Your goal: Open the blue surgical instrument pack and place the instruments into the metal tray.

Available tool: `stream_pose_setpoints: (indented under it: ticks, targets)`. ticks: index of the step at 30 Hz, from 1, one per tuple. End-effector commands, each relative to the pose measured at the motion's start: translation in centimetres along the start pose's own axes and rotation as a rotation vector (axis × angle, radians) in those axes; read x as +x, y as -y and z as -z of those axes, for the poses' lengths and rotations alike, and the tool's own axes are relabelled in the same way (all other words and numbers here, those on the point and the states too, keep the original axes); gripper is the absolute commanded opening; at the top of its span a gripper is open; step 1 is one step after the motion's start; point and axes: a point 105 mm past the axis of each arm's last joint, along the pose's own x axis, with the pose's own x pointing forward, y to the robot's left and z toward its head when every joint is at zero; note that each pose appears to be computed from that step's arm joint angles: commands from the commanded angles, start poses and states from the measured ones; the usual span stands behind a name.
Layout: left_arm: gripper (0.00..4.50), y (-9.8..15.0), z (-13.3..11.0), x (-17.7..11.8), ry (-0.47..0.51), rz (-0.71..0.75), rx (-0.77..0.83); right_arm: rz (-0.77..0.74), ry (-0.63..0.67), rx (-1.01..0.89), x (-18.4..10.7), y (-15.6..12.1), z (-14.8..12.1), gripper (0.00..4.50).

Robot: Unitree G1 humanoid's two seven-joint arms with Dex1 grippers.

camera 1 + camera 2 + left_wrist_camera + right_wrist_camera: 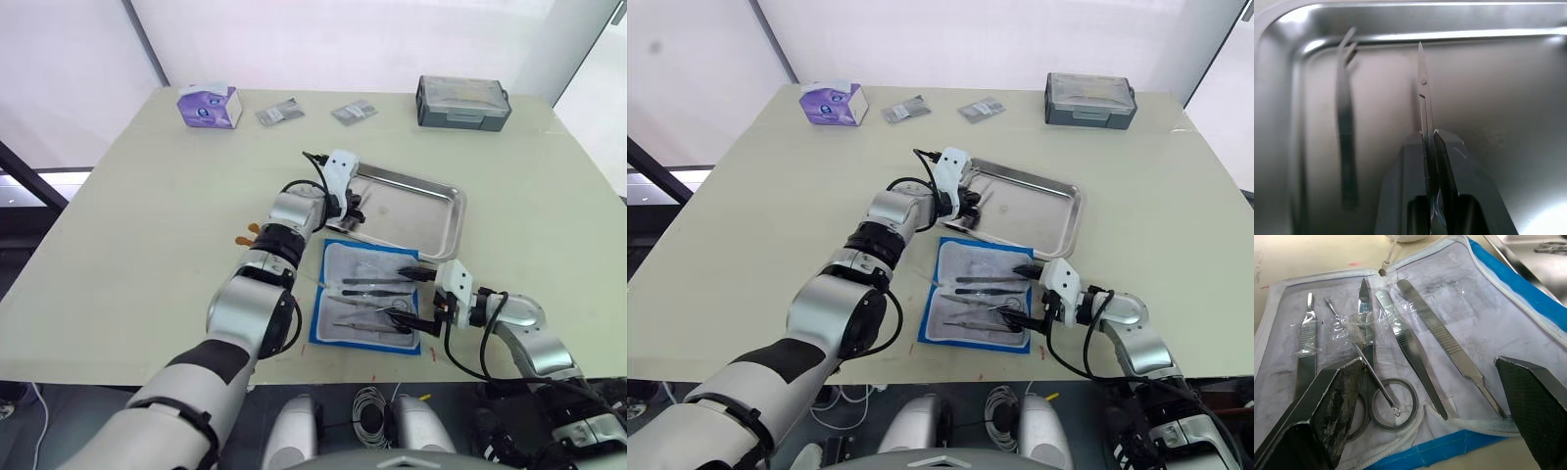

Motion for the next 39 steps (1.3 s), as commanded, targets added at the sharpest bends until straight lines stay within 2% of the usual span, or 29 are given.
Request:
stream_pose_setpoints:
  ticks: [1, 10, 11, 13, 14, 18, 24, 28, 33, 35, 39]
  targets:
    - [0.05, -0.2, -1.6, -0.2, 0.046, -0.020, 0.014, -0.015, -0.209, 0.123, -0.9, -1.9, 5.6, 4.50]
    - [0.05, -0.5, -1.3, 0.1, 0.039, -0.055, 0.005, -0.013, -0.208, 0.119, -0.8, -1.8, 5.6, 4.50]
    - [0.83, -0.6, -1.3, 0.1, 0.042, -0.059, 0.012, -0.013, -0.208, 0.119, -0.9, -1.8, 5.6, 4.50]
    - [1.34, -0.6, -1.5, 0.0, 0.047, -0.063, 0.021, -0.013, -0.209, 0.119, -0.9, -1.8, 5.6, 4.50]
    - [1.77, -0.6, -1.6, 0.0, 0.051, -0.061, 0.022, -0.013, -0.209, 0.119, -0.9, -1.8, 5.6, 4.50]
    - [1.77, -0.2, -2.7, -0.3, 0.083, -0.032, 0.029, -0.011, -0.209, 0.118, -1.0, -1.8, 5.6, 4.50]
    - [1.77, 1.5, -7.2, -2.5, 0.302, 0.084, 0.125, 0.012, -0.210, 0.136, -1.1, -1.6, 5.7, 4.50]
    - [1.77, 2.7, -8.6, -4.8, 0.427, 0.250, 0.236, 0.008, -0.219, 0.134, -1.2, -1.7, 5.7, 4.50]
    - [1.77, 2.9, -7.0, -7.2, 0.460, 0.454, 0.351, 0.002, -0.257, 0.121, -1.6, -1.8, 5.9, 4.50]
    - [1.77, 2.9, -5.5, -8.3, 0.436, 0.573, 0.375, 0.001, -0.280, 0.108, -1.7, -1.8, 6.0, 4.50]
    - [1.77, 3.0, -3.6, -9.3, 0.383, 0.685, 0.413, 0.006, -0.289, 0.114, -1.7, -1.8, 6.0, 4.50]
